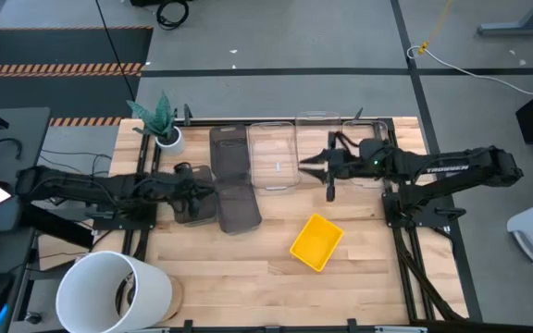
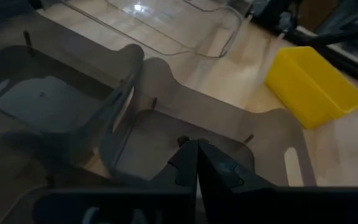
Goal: Stack baskets by color
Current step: Stack the bottom right black bin on the top black bin
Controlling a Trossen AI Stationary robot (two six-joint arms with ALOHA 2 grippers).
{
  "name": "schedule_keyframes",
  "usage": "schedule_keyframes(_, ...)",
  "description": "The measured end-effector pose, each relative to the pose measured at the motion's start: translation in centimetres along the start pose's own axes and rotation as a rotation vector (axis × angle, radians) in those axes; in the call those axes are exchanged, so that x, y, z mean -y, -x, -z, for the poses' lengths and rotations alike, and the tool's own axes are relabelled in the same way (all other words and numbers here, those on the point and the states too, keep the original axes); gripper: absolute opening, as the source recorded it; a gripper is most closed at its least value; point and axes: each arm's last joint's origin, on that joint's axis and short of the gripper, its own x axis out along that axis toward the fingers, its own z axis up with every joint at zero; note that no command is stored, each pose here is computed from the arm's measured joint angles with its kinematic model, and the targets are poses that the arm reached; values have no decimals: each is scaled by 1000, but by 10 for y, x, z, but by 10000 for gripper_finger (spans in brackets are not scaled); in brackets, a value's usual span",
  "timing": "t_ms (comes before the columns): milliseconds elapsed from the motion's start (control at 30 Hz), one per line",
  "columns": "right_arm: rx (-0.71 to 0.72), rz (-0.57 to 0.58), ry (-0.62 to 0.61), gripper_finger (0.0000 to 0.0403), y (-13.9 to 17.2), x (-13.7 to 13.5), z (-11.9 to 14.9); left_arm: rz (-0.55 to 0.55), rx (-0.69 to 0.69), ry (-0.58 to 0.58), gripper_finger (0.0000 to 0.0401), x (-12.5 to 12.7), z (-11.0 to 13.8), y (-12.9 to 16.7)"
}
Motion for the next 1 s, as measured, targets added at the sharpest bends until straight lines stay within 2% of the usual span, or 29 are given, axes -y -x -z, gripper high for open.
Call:
schedule_keyframes(200, -5, 14, -22, 88, 0, 3, 1, -44, -102, -30, 55, 14, -18, -13)
schedule_keyframes(467, -25, 3, -21, 89, -2, 2, 4, -7, -274, -95, 121, 36, -37, -38)
schedule_keyframes(633, -26, 3, -22, 89, -2, 2, 4, 75, -345, -115, 130, 51, -48, -56)
schedule_keyframes(1000, -27, -26, -23, 89, -2, 1, 4, 114, -459, -174, 131, 72, -61, -87)
